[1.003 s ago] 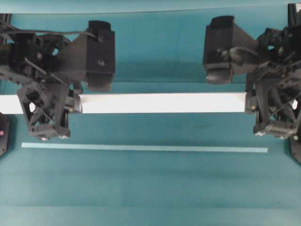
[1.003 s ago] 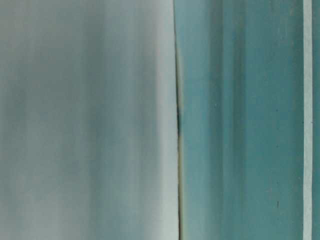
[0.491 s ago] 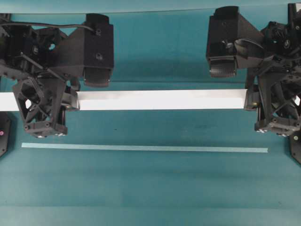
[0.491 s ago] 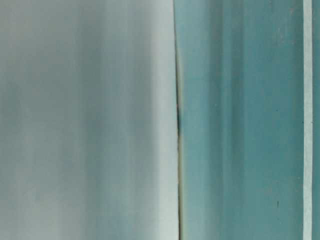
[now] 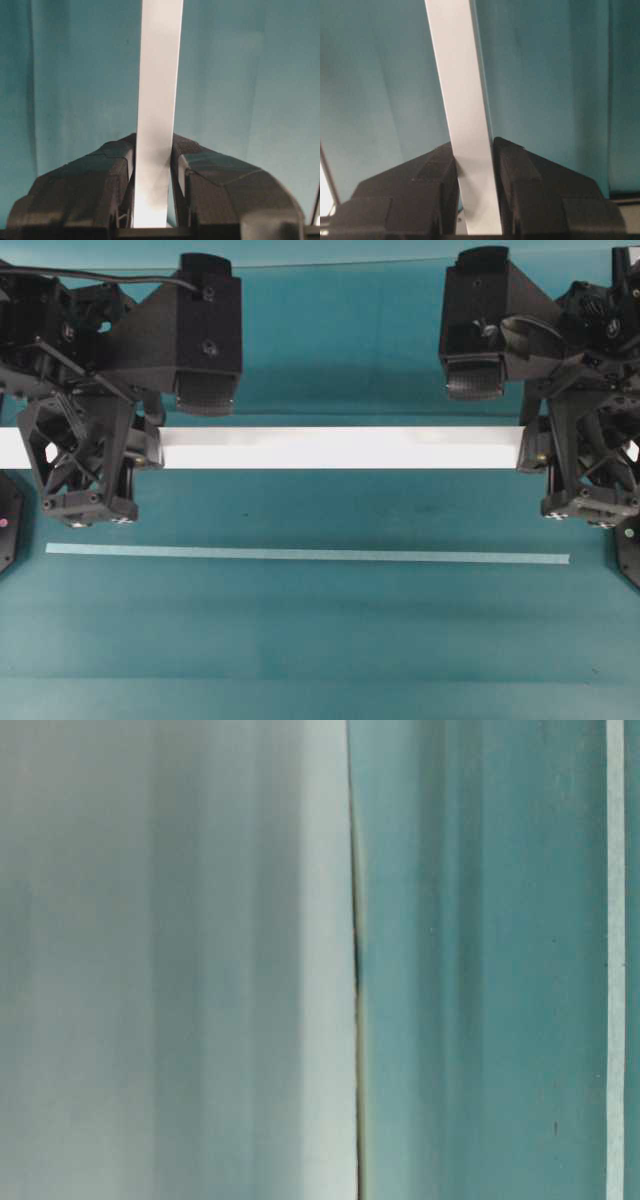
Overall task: Lift a wooden board with both hands.
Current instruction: 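Hold the board raised and level between both grippers, then lower the board with both grippers back onto the table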
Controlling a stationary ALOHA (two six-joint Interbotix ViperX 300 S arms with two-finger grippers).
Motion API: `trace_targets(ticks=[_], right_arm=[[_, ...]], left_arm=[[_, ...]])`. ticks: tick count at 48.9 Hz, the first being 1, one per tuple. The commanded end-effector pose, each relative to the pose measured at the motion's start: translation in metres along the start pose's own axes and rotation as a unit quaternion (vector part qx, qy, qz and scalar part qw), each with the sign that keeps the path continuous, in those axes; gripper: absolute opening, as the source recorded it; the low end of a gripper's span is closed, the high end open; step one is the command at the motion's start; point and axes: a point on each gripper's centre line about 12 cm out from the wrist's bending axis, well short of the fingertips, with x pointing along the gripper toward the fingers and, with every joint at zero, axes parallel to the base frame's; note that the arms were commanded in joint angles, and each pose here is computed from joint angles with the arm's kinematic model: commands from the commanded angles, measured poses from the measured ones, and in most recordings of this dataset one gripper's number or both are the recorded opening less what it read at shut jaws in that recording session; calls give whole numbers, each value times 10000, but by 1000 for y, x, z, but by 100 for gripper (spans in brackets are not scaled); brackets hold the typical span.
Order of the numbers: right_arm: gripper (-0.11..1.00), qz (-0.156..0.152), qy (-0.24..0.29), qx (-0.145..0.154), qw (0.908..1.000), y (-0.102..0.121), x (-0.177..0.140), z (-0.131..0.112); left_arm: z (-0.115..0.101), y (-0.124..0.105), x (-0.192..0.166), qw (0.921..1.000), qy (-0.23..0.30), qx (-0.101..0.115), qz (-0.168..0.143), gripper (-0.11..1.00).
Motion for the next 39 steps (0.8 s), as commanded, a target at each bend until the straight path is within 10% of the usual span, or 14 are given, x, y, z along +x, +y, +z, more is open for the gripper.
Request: trace_targets(ticks=[1,39], right_arm=[[21,16,-170,179,9997,0,-2,11],[21,-77,426,35,9991,-7,52,2]], left_arm=[[7,1,-15,9994,-338,10,-10,17],[0,6,28,9999,-87,-55,50,17]])
